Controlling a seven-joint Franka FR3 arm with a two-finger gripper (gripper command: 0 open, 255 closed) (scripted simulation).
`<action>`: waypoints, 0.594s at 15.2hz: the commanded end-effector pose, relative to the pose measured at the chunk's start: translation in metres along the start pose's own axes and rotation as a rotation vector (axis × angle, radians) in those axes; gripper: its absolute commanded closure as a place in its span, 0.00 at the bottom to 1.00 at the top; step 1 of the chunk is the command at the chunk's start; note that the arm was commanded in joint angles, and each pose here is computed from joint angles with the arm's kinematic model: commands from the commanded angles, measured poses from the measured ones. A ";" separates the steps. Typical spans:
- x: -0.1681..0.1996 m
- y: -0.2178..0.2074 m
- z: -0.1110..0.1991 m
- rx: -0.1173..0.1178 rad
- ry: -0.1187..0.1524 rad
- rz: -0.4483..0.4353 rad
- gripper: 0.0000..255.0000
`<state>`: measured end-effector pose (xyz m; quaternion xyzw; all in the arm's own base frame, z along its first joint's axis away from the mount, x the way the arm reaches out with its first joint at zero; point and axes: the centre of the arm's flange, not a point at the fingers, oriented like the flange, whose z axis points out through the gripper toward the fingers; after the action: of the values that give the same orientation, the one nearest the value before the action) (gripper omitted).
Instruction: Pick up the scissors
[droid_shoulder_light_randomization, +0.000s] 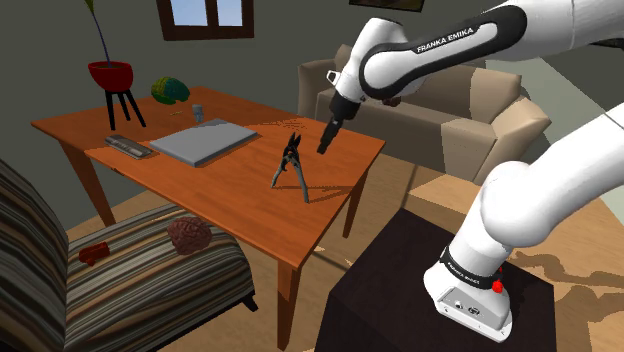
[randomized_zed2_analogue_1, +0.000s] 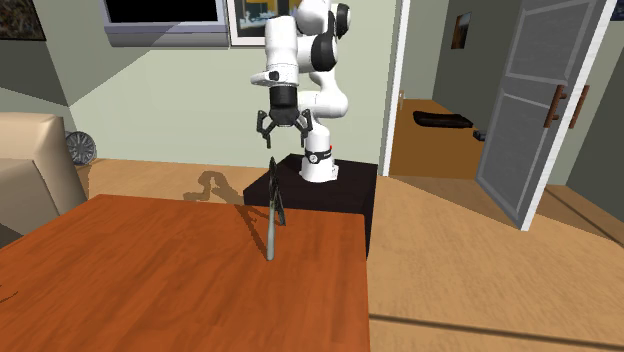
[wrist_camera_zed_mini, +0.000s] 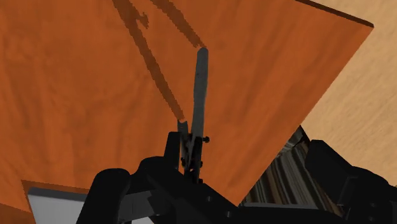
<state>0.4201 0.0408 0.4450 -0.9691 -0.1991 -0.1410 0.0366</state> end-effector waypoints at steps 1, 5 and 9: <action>0.011 0.006 0.021 -0.005 0.035 -0.021 0.00; 0.035 0.017 0.061 -0.010 0.098 -0.063 0.00; 0.043 0.021 0.087 -0.012 0.125 -0.080 0.00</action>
<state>0.4876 0.0482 0.3790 -0.9506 -0.2333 -0.2012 0.0381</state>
